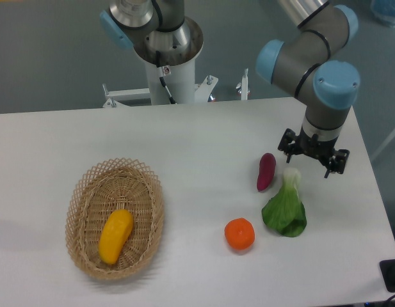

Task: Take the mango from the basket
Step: 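Move the open gripper over to the wicker basket above the yellow mango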

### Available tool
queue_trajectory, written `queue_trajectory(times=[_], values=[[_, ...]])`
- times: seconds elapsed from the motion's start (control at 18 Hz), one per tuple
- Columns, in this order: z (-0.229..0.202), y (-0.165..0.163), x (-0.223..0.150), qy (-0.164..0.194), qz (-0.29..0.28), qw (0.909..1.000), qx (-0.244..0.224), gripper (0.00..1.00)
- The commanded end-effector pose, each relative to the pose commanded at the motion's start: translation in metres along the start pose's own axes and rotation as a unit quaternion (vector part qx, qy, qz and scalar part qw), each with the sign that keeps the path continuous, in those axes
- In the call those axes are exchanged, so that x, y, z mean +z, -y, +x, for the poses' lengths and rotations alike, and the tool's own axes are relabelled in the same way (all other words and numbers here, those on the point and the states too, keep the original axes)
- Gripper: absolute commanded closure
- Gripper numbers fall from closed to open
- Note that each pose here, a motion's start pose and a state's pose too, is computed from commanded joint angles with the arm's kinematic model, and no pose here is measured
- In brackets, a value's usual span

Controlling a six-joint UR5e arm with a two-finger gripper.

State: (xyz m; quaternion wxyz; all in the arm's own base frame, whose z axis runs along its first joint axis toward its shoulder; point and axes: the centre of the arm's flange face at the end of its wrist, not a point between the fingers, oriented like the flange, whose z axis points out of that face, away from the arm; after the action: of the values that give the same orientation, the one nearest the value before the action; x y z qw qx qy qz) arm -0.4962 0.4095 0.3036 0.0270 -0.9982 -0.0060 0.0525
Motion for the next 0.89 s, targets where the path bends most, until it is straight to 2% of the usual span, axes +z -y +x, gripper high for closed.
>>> queue_trajectory(times=[0.11,0.39,0.5,0.89], values=[[0.017,0.018,-0.006,0.002,0.004,0.9997,-0.024,0.00],[0.074,0.075,-0.011,0.000,0.011,0.9995,-0.031,0.00],[0.097,0.094,-0.011,-0.004,0.015,0.9997,-0.017,0.00],[0.153,0.136,-0.016,-0.029,0.043,0.9979,-0.038,0.00]])
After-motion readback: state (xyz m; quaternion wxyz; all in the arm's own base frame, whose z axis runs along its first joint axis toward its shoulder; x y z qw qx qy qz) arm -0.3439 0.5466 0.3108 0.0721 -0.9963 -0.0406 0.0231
